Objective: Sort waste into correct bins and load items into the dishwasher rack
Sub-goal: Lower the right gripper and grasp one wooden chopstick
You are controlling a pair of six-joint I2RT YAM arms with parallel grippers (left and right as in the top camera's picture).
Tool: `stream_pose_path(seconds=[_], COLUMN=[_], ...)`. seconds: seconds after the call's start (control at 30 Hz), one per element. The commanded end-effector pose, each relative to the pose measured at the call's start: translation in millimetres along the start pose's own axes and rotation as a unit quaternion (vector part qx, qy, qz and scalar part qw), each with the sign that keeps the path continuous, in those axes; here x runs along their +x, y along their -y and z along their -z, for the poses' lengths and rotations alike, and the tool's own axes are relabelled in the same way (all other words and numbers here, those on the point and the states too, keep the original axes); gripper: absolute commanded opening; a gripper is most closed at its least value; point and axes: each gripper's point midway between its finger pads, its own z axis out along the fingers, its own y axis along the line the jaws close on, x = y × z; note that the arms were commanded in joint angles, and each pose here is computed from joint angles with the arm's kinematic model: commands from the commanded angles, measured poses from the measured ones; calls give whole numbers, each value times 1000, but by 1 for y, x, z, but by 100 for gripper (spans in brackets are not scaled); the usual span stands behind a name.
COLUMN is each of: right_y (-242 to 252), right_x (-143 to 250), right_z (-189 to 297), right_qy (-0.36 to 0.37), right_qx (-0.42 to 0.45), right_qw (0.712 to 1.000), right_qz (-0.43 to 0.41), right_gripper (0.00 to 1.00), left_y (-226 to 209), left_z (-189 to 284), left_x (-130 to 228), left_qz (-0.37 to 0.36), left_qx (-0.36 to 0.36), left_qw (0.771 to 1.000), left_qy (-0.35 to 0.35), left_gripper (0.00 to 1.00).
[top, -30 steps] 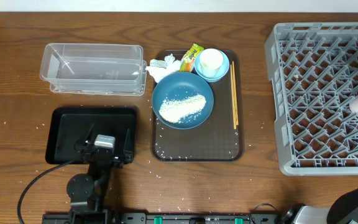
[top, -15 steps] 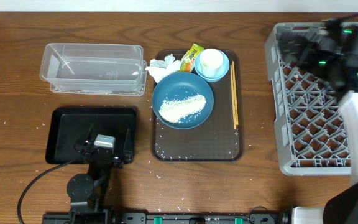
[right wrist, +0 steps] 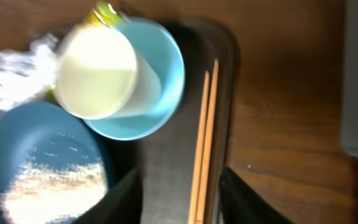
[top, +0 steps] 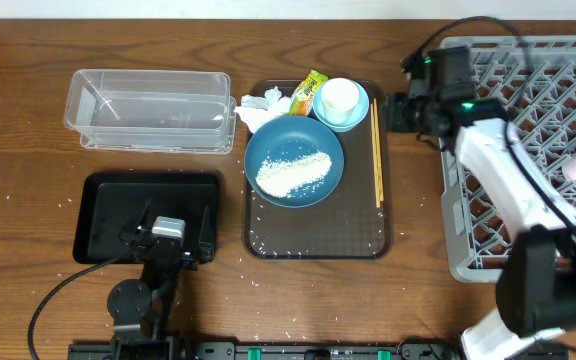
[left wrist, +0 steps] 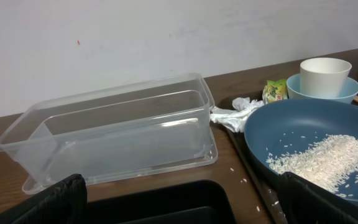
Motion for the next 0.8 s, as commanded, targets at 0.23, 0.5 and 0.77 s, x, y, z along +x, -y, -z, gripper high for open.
stream_pose_path(seconds=[0.23,0.5,0.77], right_y=[3,9,8], right_x=[36,56,72], right_z=[-50,-71,-85], right_qy=[-46,-65,-88], right_qx=[79,126,131], right_qw=[996,990,987], right_qz=[-9,-18,-18], right_gripper=[36,31,28], left_y=[2,2,2], left_z=[-2,-2,-2], left_x=[16,16,16], left_qz=[6,6,6], left_qx=[3,3,3], left_qw=[1000,1000,1000], left_qy=[-19,-19,-19], left_gripper=[100,100,100])
